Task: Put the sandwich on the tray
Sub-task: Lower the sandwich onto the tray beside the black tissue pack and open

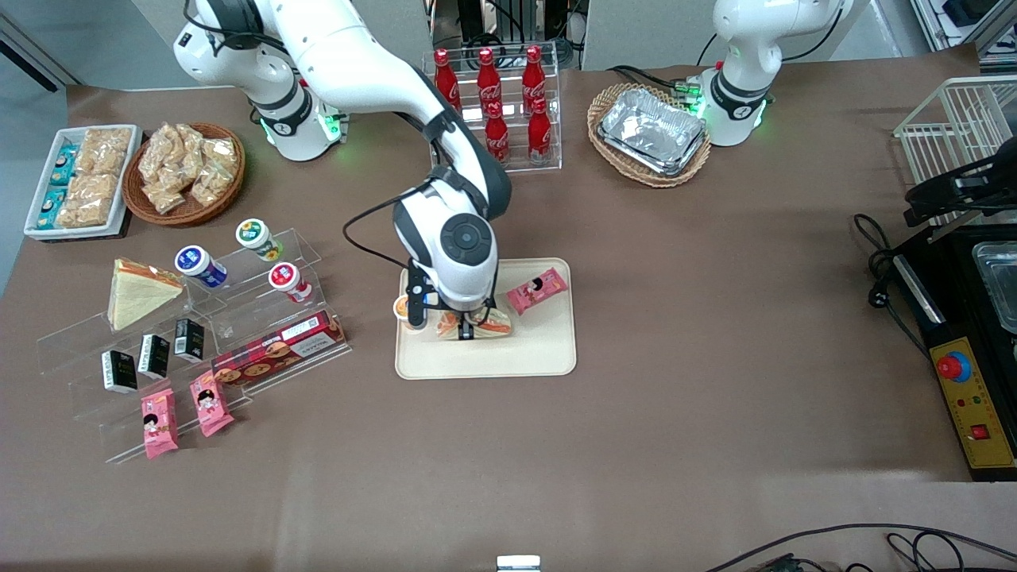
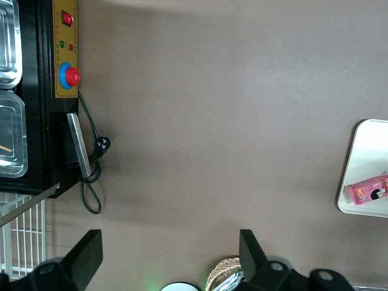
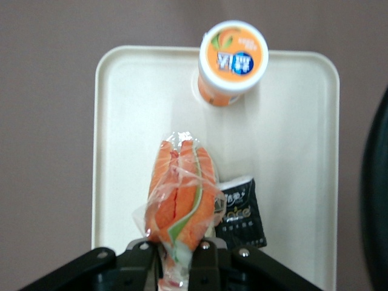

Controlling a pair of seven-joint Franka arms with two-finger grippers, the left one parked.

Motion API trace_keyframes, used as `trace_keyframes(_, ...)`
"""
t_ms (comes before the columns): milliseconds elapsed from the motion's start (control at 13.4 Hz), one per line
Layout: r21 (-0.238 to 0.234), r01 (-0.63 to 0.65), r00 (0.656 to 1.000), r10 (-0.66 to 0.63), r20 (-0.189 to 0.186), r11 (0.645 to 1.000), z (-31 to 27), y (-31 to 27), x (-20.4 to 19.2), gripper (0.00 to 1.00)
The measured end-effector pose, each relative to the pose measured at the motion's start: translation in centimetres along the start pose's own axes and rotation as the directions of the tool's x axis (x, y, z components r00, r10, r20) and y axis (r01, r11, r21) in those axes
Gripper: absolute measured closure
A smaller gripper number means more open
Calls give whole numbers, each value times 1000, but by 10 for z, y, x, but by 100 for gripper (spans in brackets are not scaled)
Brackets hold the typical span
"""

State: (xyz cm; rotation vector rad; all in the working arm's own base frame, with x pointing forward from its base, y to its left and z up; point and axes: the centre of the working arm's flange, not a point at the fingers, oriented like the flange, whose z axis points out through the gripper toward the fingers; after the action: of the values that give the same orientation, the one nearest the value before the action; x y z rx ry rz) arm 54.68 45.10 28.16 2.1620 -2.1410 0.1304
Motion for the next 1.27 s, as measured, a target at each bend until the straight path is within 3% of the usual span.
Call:
trace_keyframes(524, 31, -28, 999, 29, -23, 999, 41, -1, -25, 79)
trace_keyframes(1048, 73, 17, 998, -13, -59, 997, 37, 2, -33, 8)
trace_keyframes(1122, 76, 19, 998, -15, -57, 997, 35, 1, -33, 1)
trace_keyframes(1272, 89, 38, 998, -33, -50, 995, 23, -3, -31, 0)
